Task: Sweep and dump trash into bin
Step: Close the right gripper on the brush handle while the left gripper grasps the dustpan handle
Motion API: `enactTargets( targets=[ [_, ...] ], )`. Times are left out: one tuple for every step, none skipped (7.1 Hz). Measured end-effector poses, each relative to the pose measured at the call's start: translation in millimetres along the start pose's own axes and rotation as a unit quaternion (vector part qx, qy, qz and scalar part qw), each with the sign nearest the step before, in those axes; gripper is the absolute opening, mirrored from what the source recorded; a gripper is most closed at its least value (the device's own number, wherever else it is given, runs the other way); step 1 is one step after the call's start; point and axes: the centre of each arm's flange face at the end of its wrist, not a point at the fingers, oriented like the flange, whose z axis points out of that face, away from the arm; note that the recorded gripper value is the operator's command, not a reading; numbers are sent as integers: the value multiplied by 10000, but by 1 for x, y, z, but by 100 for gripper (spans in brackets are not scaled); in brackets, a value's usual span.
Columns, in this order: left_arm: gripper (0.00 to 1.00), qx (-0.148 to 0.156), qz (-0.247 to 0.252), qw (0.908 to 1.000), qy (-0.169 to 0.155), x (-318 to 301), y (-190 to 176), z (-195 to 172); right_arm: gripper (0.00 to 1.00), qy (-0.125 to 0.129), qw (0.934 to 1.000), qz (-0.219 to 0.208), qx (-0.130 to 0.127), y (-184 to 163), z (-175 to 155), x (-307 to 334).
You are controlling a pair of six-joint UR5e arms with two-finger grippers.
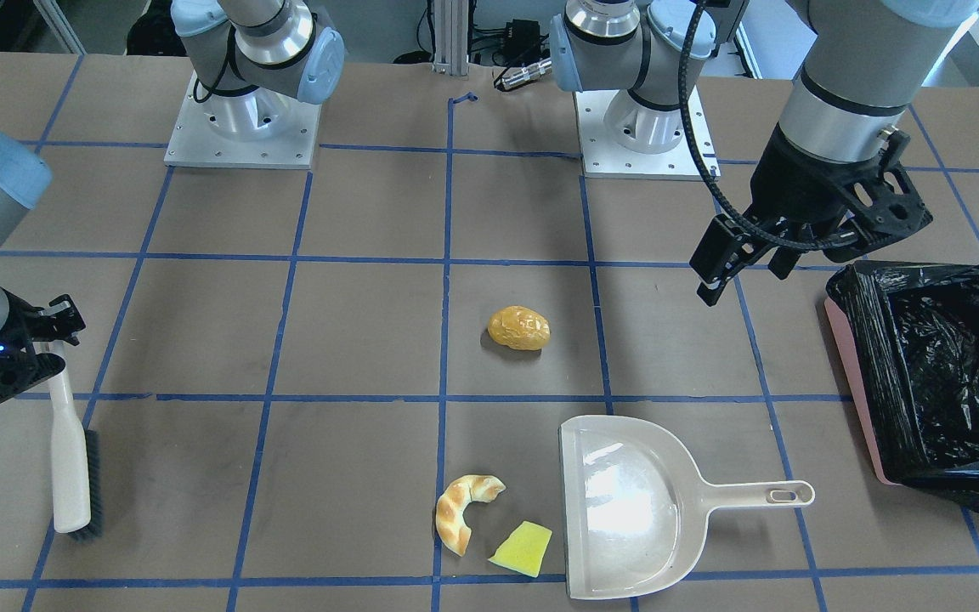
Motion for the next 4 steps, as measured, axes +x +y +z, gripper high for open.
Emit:
enactTargets(
  targets=[
    [100,80,-830,9964,-131,-3,-1,2,54,30,10000,15,44,-1,-1,0],
    [100,92,-1573,9870,-305,-8,-2,14,52,25,10000,30,57,-1,0,0],
    [100,78,-2110,9764,-452,-15,-1,24,45,10,10000,48,59,-2,2,0],
    [99,91,-2635,9632,-526,-25,-7,28,34,1,10000,81,56,-2,2,0]
  ],
)
